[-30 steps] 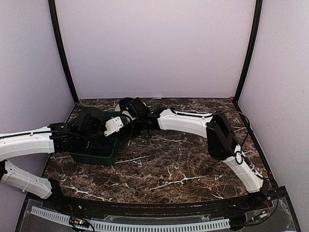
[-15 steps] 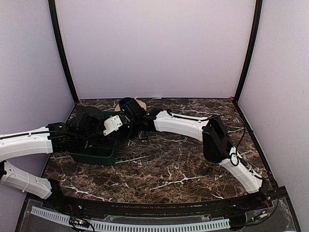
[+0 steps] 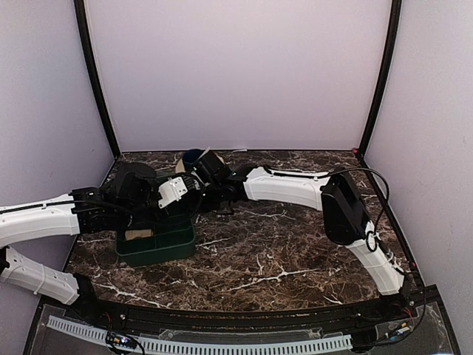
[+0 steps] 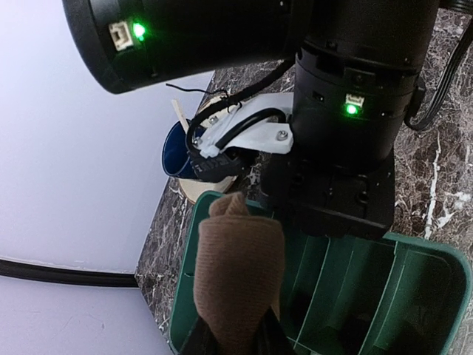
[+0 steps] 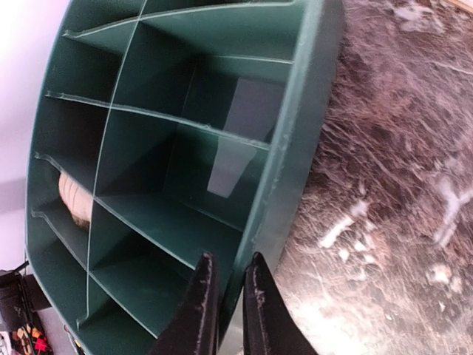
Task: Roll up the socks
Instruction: Move the storage box to the center of the board.
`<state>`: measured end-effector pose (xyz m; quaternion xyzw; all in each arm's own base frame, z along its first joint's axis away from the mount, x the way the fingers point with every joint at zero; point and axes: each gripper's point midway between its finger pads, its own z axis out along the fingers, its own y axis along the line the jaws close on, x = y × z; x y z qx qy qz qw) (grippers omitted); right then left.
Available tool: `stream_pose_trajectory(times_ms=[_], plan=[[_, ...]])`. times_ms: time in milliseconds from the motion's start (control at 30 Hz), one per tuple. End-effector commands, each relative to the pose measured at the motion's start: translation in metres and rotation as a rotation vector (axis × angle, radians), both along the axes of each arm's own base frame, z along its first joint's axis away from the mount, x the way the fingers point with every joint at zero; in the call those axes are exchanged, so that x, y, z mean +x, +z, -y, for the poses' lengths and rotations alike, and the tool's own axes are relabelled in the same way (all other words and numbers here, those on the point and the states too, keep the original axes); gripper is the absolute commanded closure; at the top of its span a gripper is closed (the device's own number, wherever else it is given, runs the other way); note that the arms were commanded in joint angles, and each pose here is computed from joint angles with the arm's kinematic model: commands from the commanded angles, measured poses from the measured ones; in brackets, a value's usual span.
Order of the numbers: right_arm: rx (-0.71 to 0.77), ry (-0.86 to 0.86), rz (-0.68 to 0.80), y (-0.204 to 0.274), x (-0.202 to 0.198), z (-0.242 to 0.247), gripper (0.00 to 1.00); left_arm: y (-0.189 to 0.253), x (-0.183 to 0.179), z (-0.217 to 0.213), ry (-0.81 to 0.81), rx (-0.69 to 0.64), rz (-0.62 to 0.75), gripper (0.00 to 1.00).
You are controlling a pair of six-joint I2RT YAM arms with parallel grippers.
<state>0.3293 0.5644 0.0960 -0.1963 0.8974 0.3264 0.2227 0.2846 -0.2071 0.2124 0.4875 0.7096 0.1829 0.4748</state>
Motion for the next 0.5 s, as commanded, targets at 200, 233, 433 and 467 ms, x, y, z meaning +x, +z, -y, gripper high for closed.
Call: stream_pose_trajectory(times_ms=[200,233,433,467], plan=[[-0.141,-0.017,0.031,-0.012,-0.014,0.053,0.92,-0.046,-0.003,0.023,-0.024,0.030,-0.162,1.00],[-0.144,-0.022,0.035,-0.010,-0.016,0.057,0.92,-0.052,-0.003,0.025,-0.022,0.035,-0.179,1.00],[-0.122,-0.040,0.042,-0.001,-0.028,0.078,0.92,-0.078,-0.005,0.030,-0.010,0.068,-0.257,1.00],[-0.119,-0.039,0.040,0.000,-0.030,0.080,0.92,-0.079,-0.005,0.031,-0.011,0.068,-0.266,1.00]])
